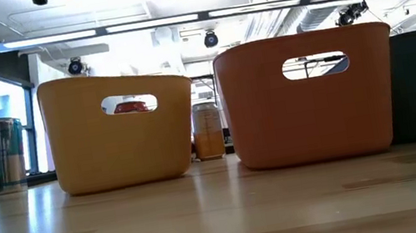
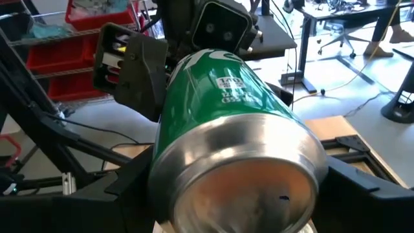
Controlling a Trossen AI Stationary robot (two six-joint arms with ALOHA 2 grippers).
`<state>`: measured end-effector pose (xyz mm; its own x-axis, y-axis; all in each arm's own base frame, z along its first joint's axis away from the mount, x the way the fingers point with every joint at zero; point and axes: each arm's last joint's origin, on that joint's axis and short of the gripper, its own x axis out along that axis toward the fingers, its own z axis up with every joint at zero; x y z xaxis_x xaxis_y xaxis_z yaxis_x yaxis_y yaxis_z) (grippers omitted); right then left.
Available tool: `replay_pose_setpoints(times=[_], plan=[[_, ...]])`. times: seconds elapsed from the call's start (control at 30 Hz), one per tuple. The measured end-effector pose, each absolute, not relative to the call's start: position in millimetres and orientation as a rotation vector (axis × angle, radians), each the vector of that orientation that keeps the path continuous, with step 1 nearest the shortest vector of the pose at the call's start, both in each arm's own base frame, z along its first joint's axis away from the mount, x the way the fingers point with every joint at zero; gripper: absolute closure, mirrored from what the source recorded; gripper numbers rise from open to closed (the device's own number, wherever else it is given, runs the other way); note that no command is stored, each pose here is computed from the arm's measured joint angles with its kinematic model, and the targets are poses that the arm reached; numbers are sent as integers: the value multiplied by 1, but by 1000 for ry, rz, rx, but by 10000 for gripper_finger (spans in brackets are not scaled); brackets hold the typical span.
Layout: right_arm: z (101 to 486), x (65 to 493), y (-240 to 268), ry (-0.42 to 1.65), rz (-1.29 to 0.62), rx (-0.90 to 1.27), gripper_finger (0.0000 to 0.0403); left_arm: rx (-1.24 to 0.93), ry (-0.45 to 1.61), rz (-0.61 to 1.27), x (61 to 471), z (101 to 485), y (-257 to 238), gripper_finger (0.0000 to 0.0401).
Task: Sort soda cans
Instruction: Put the bottom green soda can into the yellow bin
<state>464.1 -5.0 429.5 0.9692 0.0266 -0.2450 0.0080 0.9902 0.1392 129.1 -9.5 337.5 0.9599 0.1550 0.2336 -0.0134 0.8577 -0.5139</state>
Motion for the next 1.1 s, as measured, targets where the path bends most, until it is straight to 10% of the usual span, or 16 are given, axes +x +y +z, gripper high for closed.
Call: replay_pose_setpoints(times=[0.43, 0.6, 0.73, 1.1], plan=[[423, 462, -4, 327, 24, 168, 113, -556, -219, 84, 132, 332, -10, 118], [436, 443, -11, 364, -79, 105, 26, -523, -186, 148, 129, 328, -8, 118], [461, 411, -18, 361, -216, 97, 38, -516, -143, 261, 119, 322, -2, 118], [469, 379, -21, 477, -350, 67, 49, -567, 529, 306, 157, 256, -7, 118]])
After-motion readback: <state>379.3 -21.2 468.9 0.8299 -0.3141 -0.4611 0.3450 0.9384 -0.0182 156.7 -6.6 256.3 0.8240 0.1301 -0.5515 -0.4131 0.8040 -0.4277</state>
